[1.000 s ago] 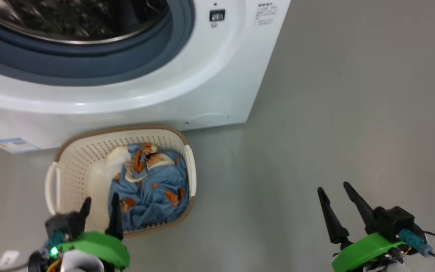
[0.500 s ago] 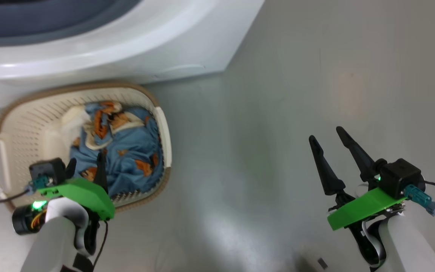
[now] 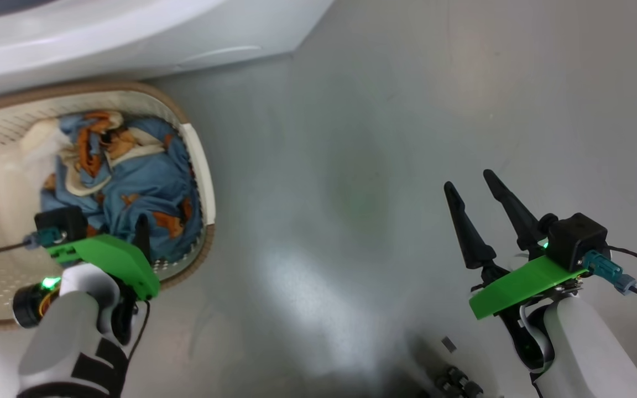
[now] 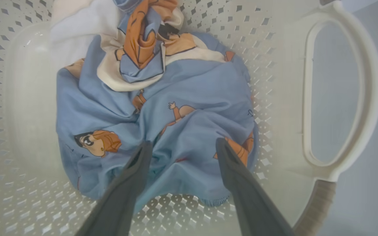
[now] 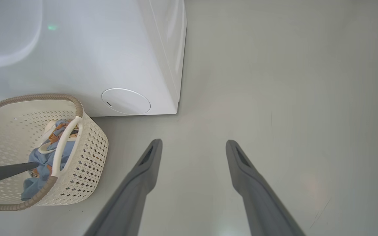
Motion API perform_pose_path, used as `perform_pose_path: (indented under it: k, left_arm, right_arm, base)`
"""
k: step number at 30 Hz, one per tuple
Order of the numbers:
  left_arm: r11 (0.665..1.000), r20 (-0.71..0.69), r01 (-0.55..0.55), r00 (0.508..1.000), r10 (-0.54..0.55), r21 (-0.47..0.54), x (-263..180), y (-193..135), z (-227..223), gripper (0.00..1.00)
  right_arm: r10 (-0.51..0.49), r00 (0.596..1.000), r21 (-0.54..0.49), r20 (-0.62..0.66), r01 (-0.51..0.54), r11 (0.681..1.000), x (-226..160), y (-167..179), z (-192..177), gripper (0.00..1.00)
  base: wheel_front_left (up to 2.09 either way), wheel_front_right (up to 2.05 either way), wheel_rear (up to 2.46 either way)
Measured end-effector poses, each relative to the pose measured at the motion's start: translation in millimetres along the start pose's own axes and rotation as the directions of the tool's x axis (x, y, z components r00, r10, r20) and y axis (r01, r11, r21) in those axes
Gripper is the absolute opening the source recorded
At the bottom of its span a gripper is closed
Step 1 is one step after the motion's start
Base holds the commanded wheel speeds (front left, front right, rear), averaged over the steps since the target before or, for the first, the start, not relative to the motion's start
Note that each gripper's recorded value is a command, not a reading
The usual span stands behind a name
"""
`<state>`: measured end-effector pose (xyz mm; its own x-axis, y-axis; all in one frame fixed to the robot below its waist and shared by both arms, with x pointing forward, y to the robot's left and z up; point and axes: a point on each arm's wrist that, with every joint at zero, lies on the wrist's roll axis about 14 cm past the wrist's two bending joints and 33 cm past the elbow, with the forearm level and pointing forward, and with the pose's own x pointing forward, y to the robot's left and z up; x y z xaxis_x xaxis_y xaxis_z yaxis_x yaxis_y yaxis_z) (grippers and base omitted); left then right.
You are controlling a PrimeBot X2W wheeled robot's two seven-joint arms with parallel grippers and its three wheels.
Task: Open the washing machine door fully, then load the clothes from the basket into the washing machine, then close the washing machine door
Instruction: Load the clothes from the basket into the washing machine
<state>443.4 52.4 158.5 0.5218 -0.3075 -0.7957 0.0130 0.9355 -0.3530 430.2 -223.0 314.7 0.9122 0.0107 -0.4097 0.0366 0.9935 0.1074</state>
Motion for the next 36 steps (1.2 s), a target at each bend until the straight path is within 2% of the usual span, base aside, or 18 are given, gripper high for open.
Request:
perform_pose_path:
  k: [12,20,27,28,29,31,36]
  left_arm:
    - [0.998,-0.046,-0.057,0.997,0.057,-0.013,41.5,19.0,-7.5,1.00]
    - [0.999,-0.065,-0.027,0.998,0.026,-0.017,69.3,10.3,-9.9,1.00]
    - [1.000,-0.066,-0.016,0.998,0.017,0.015,81.3,6.2,-10.5,1.00]
    - [1.000,-0.069,-0.013,0.998,0.015,0.029,82.2,5.6,-11.8,0.78]
    - [0.999,-0.071,-0.012,0.997,0.014,0.034,82.8,5.3,-12.9,0.43]
    - [0.999,-0.074,-0.013,0.997,0.016,0.039,82.8,5.8,-14.8,0.00]
    - [0.999,-0.053,-0.010,0.999,0.013,0.048,78.4,2.2,-12.4,0.00]
  right_arm:
    - [-0.044,0.997,0.006,-0.063,0.045,0.999,7.1,-15.0,-25.9,1.00]
    - [-0.087,0.991,0.046,-0.101,0.092,0.995,5.5,-25.5,-42.0,1.00]
    - [-0.108,0.990,0.063,-0.095,0.114,0.992,4.7,-32.1,-40.7,1.00]
    - [-0.112,0.989,0.063,-0.095,0.119,0.991,4.4,-33.9,-40.5,1.00]
    - [-0.118,0.989,0.059,-0.094,0.124,0.991,4.0,-36.2,-40.2,1.00]
    - [-0.127,0.988,0.052,-0.092,0.132,0.990,3.5,-40.8,-38.8,1.00]
    - [-0.137,0.988,0.044,-0.077,0.141,0.989,3.4,-46.7,-32.9,1.00]
  base:
    - [0.00,0.00,0.00]
    - [0.00,0.00,0.00]
    - [0.00,0.00,0.00]
    - [0.00,0.00,0.00]
    - [0.00,0.00,0.00]
    - [0.00,0.00,0.00]
    - [0.00,0.00,0.00]
